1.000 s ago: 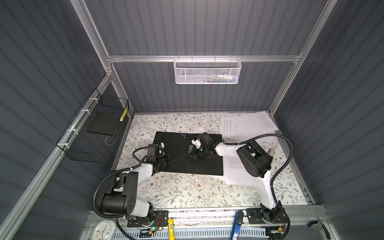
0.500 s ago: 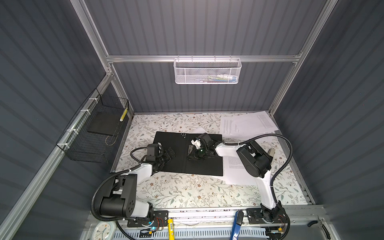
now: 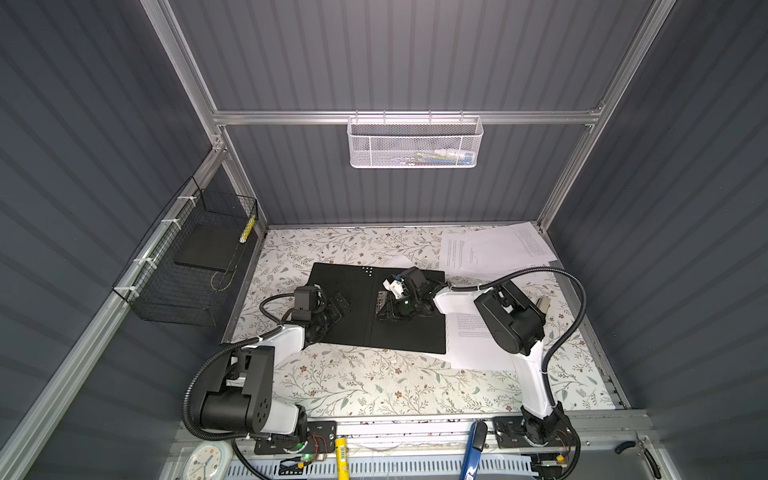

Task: Put the files into the folder

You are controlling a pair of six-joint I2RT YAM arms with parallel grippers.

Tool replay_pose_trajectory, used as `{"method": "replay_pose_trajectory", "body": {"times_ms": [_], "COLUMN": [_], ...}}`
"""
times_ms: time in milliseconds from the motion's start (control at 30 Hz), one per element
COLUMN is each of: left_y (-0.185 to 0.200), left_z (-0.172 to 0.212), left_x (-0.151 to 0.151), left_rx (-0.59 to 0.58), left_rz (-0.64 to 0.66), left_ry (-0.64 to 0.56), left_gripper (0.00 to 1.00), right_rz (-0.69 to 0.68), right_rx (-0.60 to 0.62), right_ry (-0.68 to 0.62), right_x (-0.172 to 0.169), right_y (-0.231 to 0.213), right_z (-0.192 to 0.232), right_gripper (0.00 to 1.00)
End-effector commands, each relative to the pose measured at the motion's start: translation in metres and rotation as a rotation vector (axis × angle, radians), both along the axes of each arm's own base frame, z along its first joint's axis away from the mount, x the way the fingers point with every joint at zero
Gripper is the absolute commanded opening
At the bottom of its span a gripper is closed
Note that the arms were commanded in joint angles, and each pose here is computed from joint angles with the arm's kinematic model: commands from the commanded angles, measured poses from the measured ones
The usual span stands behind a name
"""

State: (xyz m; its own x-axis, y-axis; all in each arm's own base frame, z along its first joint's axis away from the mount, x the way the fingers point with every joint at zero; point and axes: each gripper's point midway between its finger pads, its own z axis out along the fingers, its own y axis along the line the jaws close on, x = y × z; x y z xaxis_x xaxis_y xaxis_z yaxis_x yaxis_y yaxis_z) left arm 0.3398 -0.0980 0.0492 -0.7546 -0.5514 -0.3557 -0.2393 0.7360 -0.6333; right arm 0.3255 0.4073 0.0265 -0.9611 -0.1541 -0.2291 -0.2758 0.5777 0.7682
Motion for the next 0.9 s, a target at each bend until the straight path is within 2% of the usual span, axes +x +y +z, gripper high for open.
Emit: {"method": "replay_pose_trajectory", "body": {"times_ms": [0,100,167,233,433,567,667,867], "left_y": [0.03,0.031,0.032,0.032,0.033,0.031,0.025,0.02], "left_z": [-0.071,-0.07,-0.07,-0.069,-0.069,-0.069,-0.067,-0.046], "left_x": [-0.069,-0.069,-0.07,-0.07,-0.071,-0.071,-0.07,-0.064], "left_rx": [0.111,0.119,0.122,0.121,0.126,0.127,0.101,0.085], "left_rz": [0.09,0.093,0.094,0.092,0.092,0.07,0.047,0.016], "left_ry": [0.352,0.349,0.347,0.343,0.333,0.337,0.328,0.277], "left_gripper": [1.0,1.0,1.0,1.0,1.0,1.0,1.0,1.0], "right_rz": [0.042,0.053,0.057,0.059,0.02,-0.015,-0.078,-0.271], "right_rx": [0.04,0.103,0.119,0.116,0.053,0.029,-0.024,-0.195], "right_ry": [0.017,-0.06,-0.084,-0.084,-0.029,-0.031,-0.081,-0.068], "right_x": [-0.012,-0.01,-0.011,-0.014,-0.018,-0.02,-0.014,0.002], "right_y": [-0.005,-0.003,-0.004,-0.006,-0.015,-0.024,-0.045,-0.119], "right_z": [0.023,0.06,0.072,0.073,0.048,0.042,0.049,0.033], "right_gripper": [0.22,0.43,0.51,0.51,0.35,0.35,0.44,0.76]}}
